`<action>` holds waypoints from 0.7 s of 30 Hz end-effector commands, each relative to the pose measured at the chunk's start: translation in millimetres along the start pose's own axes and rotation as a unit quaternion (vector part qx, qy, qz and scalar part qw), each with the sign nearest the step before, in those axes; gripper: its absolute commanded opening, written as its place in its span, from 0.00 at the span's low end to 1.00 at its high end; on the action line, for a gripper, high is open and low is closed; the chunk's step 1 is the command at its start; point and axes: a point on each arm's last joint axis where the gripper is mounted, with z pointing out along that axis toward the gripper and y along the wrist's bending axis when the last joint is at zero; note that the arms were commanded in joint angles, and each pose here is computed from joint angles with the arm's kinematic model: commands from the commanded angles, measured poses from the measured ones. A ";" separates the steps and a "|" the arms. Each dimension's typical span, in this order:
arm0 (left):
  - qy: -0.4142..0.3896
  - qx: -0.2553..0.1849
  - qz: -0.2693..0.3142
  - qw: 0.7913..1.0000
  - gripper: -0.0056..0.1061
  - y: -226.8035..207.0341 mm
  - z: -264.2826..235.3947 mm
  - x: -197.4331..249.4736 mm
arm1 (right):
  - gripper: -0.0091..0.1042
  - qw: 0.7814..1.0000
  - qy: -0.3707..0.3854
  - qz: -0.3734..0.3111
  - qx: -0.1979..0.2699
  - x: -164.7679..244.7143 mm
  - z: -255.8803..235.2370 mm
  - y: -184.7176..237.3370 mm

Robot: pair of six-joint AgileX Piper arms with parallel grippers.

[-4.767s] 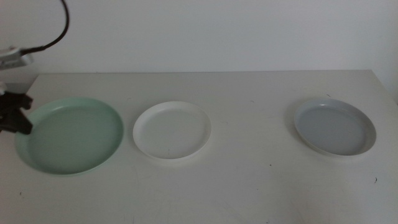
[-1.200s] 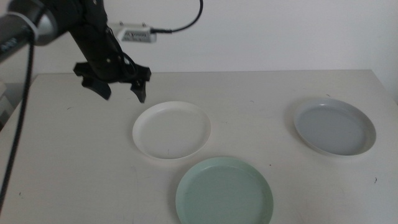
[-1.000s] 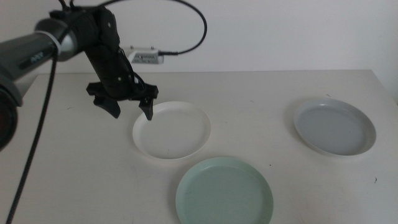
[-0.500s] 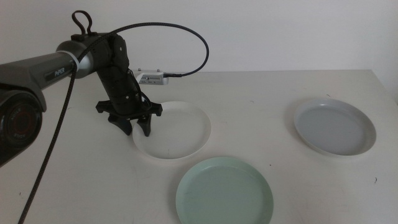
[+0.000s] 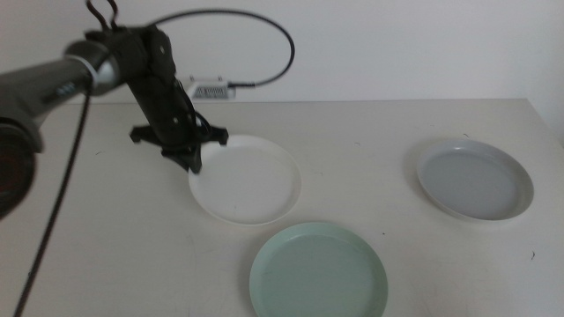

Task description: Stack the three bowls on top of each other.

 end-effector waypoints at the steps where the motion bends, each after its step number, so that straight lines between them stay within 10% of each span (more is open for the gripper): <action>1: -0.085 0.008 0.002 0.996 0.05 -10.7 -70.7 -0.2 | 0.91 0.998 -0.054 -0.010 -0.008 -10.0 -2.8 1.6; 21: -0.131 0.100 0.015 0.986 0.05 -87.6 -120.3 106.2 | 0.91 0.998 -0.054 -0.010 -0.008 -10.0 -2.8 1.6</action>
